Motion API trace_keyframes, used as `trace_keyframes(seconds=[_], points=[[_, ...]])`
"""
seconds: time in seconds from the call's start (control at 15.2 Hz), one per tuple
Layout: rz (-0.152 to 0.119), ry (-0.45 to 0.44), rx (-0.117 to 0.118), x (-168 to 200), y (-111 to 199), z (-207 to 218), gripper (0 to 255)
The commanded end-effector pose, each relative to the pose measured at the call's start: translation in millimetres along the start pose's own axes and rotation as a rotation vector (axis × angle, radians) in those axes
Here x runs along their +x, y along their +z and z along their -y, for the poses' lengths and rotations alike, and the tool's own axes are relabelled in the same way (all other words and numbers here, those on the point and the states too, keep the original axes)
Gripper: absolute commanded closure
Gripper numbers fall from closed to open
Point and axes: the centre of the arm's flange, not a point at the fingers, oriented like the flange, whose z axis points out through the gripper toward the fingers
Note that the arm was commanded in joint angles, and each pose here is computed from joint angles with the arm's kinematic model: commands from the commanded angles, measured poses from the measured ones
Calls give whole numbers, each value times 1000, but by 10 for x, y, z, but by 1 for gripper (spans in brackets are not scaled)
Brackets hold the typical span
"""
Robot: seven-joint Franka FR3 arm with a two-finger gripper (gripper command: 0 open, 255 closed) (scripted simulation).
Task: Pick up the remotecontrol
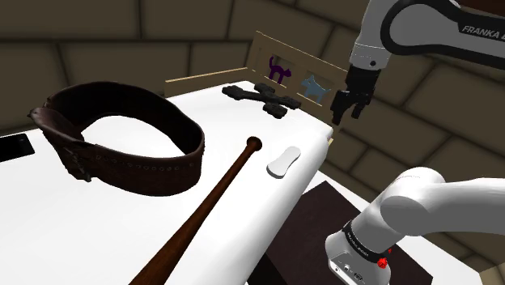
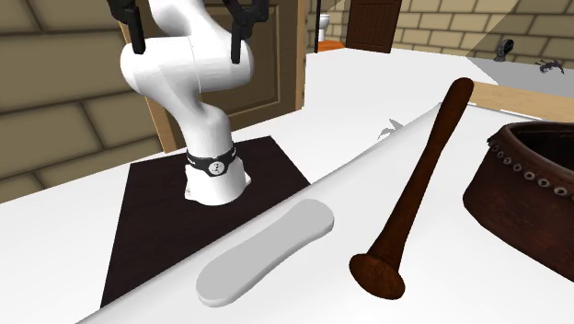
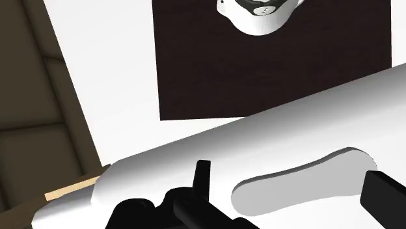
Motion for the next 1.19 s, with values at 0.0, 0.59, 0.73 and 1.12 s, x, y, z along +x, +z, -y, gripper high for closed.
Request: trace_keyframes(seconds=[0.0,0.59,0.73,1.12], points=[[0,0,0,0,0,0,0],[-27,576,127,362,938,405,0],[-33,704,155,475,1139,477,0],[-50,1072,236,851,1701,629,0]])
